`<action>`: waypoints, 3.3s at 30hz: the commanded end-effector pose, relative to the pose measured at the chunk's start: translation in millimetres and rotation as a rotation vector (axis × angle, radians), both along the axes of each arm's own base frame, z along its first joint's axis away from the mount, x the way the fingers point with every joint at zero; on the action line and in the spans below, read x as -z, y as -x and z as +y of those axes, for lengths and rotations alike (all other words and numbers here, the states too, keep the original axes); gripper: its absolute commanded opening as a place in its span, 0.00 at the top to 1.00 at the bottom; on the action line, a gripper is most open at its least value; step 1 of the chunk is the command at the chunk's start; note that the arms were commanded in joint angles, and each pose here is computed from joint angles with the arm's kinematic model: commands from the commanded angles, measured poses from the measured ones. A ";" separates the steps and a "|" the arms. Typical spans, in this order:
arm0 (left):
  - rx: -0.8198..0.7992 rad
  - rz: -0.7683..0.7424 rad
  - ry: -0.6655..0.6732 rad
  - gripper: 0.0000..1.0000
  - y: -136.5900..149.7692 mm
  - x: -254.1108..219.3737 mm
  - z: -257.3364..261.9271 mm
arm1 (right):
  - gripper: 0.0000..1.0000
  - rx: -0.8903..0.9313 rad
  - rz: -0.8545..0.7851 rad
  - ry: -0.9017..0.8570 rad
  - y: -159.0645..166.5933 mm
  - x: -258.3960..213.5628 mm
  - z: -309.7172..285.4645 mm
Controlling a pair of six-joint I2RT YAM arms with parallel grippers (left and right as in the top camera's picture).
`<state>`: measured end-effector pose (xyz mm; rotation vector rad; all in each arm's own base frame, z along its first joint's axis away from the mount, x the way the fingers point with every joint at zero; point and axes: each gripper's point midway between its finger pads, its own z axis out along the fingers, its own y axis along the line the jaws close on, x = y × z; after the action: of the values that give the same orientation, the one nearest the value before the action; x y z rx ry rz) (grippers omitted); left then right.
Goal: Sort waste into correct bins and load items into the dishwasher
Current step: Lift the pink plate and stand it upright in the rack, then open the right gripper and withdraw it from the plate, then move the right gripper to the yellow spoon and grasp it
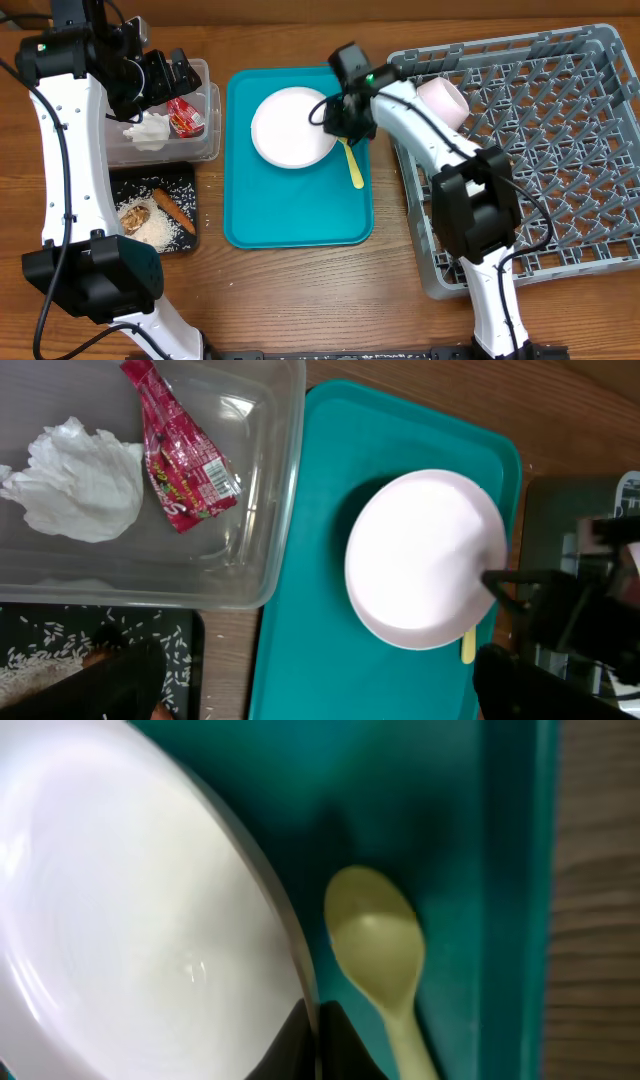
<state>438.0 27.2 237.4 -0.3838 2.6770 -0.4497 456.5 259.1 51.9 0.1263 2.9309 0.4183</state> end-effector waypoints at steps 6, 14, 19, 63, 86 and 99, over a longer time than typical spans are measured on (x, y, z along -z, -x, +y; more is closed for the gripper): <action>0.002 -0.027 -0.012 0.00 -1.0 -9.5 -0.4 | 0.96 -0.078 -0.366 0.311 -19.0 -160.3 -64.6; 0.002 -0.027 -0.012 0.00 -1.0 -9.5 -0.4 | 0.96 0.152 -0.558 0.464 -3.5 -266.6 -159.9; 0.003 -0.027 -0.012 0.00 -1.0 -9.5 -0.4 | 0.96 0.265 -0.590 0.776 0.4 -295.6 -237.3; 0.003 -0.027 -0.011 0.00 -1.1 -9.6 -0.8 | 0.55 0.347 -0.138 1.086 28.0 -153.5 -377.5; 0.003 -0.027 -0.012 0.00 -1.0 -9.5 -0.8 | 0.23 -0.061 -0.367 0.014 23.6 -208.3 -137.6; 0.003 -0.027 -0.012 0.00 -1.0 -9.5 -0.8 | 0.27 -0.231 -0.266 0.114 41.4 -112.8 -54.2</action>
<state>438.0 27.3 237.4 -0.3839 2.6771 -0.4492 417.5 201.1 201.0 -0.2492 2.6367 0.3693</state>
